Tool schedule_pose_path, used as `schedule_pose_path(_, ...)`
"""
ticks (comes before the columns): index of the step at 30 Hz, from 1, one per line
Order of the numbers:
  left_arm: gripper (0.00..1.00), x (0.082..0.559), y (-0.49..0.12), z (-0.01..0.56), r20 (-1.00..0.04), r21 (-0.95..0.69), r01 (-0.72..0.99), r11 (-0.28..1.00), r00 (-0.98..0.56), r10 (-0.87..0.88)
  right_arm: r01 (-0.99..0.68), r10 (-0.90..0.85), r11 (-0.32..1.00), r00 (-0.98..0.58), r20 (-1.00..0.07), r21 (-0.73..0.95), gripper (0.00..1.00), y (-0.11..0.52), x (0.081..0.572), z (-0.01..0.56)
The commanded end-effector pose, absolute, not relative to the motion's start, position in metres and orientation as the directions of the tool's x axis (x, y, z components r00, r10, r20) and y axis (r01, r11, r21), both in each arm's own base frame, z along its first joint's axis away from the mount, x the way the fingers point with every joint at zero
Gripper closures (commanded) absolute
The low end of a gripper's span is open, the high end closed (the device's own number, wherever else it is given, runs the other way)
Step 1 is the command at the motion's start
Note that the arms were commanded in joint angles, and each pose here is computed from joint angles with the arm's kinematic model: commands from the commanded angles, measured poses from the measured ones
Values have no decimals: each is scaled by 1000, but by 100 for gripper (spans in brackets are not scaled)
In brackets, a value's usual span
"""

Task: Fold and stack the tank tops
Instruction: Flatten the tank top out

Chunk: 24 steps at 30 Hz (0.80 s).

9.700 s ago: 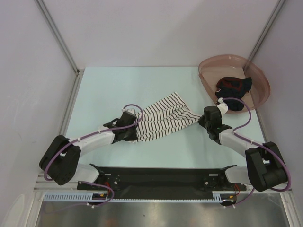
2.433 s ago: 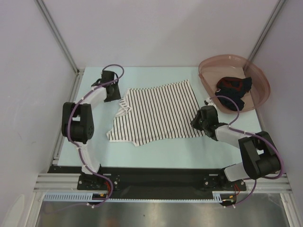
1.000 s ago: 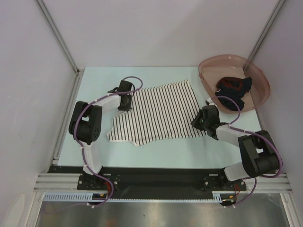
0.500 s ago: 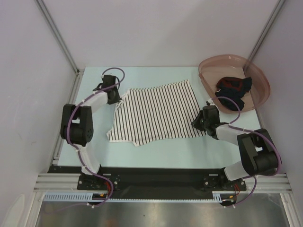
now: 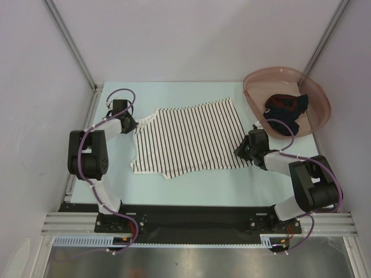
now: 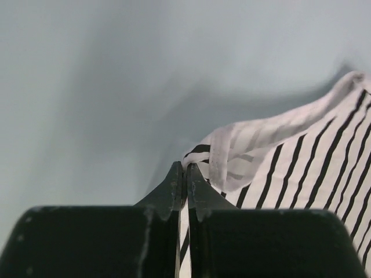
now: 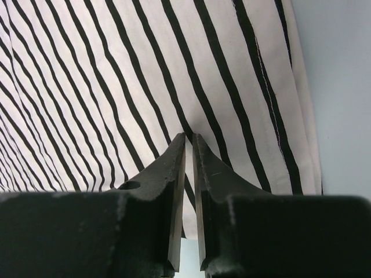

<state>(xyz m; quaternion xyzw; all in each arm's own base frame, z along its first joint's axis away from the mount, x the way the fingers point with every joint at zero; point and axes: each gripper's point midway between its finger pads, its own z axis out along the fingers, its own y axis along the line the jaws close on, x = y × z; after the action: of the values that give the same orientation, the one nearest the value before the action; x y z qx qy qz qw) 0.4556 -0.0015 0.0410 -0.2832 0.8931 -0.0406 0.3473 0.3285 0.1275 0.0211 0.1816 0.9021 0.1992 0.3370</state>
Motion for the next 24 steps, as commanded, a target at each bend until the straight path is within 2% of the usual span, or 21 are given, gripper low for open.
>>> schedule_pose_path(1,95,459,20,65,-642,-334,-531,779,-477,-600,199,469,850,-709,-527,489,85,129,332,21)
schedule_pose_path(5,89,463,23,60,-622,-345,-536,771,-485,-615,199,470,849,-707,-528,489,85,129,333,22)
schedule_pose_path(7,74,463,26,62,-625,-367,-538,759,-462,-630,198,467,850,-710,-526,488,85,129,332,21)
schedule_pose_path(8,64,463,28,65,-630,-377,-539,753,-447,-635,199,469,850,-709,-527,489,85,129,333,21)
schedule_pose_path(9,43,460,30,63,-634,-387,-543,745,-431,-643,201,471,849,-709,-526,489,85,128,333,21)
schedule_pose_path(11,17,459,35,71,-648,-392,-548,739,-405,-645,197,468,849,-711,-525,490,85,129,332,21)
schedule_pose_path(15,14,461,41,77,-659,-390,-548,740,-396,-640,195,468,849,-709,-528,490,85,129,333,21)
schedule_pose_path(24,16,448,49,86,-686,-384,-575,722,-345,-640,199,470,850,-706,-530,488,85,127,332,22)
